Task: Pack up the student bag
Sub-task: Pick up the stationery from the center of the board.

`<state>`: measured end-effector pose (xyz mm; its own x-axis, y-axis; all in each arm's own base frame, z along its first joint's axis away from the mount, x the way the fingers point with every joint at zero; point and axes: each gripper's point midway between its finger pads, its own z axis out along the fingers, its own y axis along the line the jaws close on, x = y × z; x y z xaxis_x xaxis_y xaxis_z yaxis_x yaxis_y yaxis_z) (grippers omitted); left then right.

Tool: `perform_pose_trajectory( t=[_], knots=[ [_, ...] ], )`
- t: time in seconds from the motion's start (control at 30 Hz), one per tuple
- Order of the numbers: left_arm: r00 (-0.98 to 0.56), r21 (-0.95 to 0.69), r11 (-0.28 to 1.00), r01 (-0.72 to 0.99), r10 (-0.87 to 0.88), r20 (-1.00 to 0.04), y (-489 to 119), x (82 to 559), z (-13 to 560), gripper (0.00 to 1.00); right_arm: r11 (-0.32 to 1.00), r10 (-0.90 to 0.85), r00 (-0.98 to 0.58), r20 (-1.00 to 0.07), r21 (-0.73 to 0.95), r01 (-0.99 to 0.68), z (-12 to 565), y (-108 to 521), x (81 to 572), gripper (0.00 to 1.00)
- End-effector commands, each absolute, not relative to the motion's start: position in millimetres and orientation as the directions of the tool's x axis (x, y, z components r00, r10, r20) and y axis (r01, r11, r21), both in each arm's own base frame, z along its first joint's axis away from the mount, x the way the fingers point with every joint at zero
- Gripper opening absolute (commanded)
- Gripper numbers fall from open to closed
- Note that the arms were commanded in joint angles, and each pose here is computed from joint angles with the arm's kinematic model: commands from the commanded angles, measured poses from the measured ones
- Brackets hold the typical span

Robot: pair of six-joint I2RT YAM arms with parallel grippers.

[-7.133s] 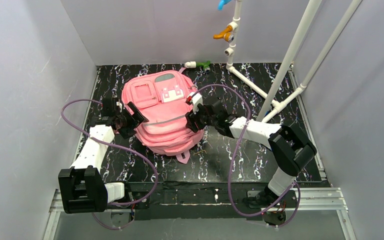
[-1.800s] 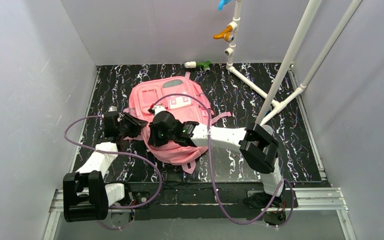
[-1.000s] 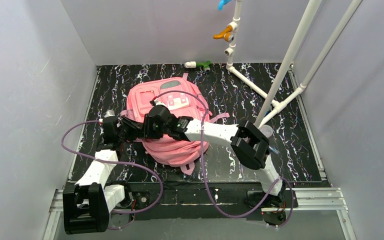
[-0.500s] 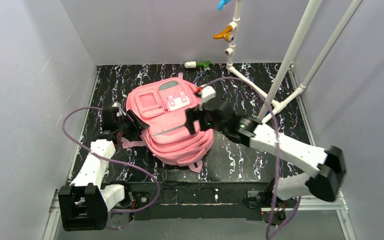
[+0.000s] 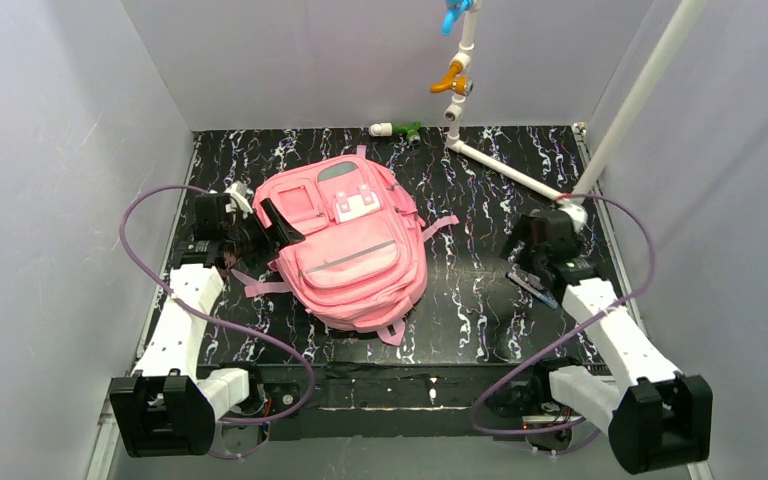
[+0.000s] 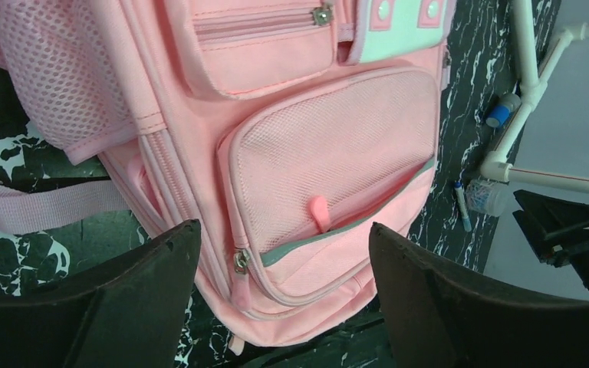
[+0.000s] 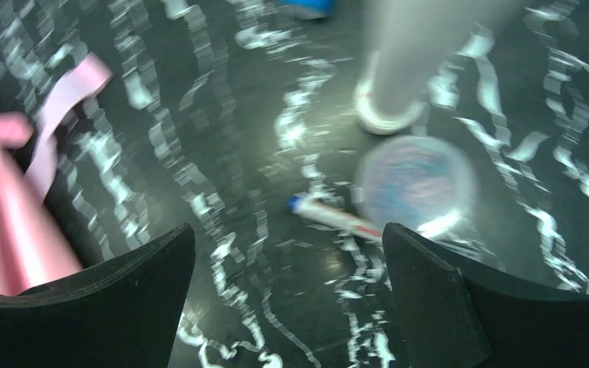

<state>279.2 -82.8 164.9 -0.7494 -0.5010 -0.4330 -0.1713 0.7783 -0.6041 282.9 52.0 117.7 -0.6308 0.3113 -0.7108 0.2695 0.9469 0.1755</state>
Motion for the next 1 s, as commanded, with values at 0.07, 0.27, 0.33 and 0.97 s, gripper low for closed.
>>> perform_pose_trajectory(
  t=[0.07, 0.27, 0.33, 0.97],
  knots=[
    [-0.803, -0.611, 0.791, -0.022, -0.378, -0.461, -110.6, 271.5, 188.4, 0.82, 0.853, 0.51, -0.512, -0.691, 0.331, 0.403, 114.3, 13.6, 273.7, 0.98],
    [-0.814, -0.643, 0.765, 0.016, -0.364, -0.453, -125.1, 276.0, 194.9, 0.82, 0.932, 0.352, -0.664, -0.659, 0.311, 0.185, 114.1, 43.8, 282.1, 0.98],
    [-0.814, -0.645, 0.763, 0.047, -0.345, -0.467, -130.7, 275.7, 200.9, 0.82, 0.929, 0.371, -0.642, -0.671, 0.264, 0.26, 111.9, 28.5, 279.5, 0.98],
    [-0.654, -0.299, 0.758, 0.579, 0.213, -0.726, -220.2, 246.4, 214.4, 0.93, 0.87, 0.363, -0.538, -0.761, 0.07, 0.488, 85.2, -29.1, 284.9, 0.98]
  ],
)
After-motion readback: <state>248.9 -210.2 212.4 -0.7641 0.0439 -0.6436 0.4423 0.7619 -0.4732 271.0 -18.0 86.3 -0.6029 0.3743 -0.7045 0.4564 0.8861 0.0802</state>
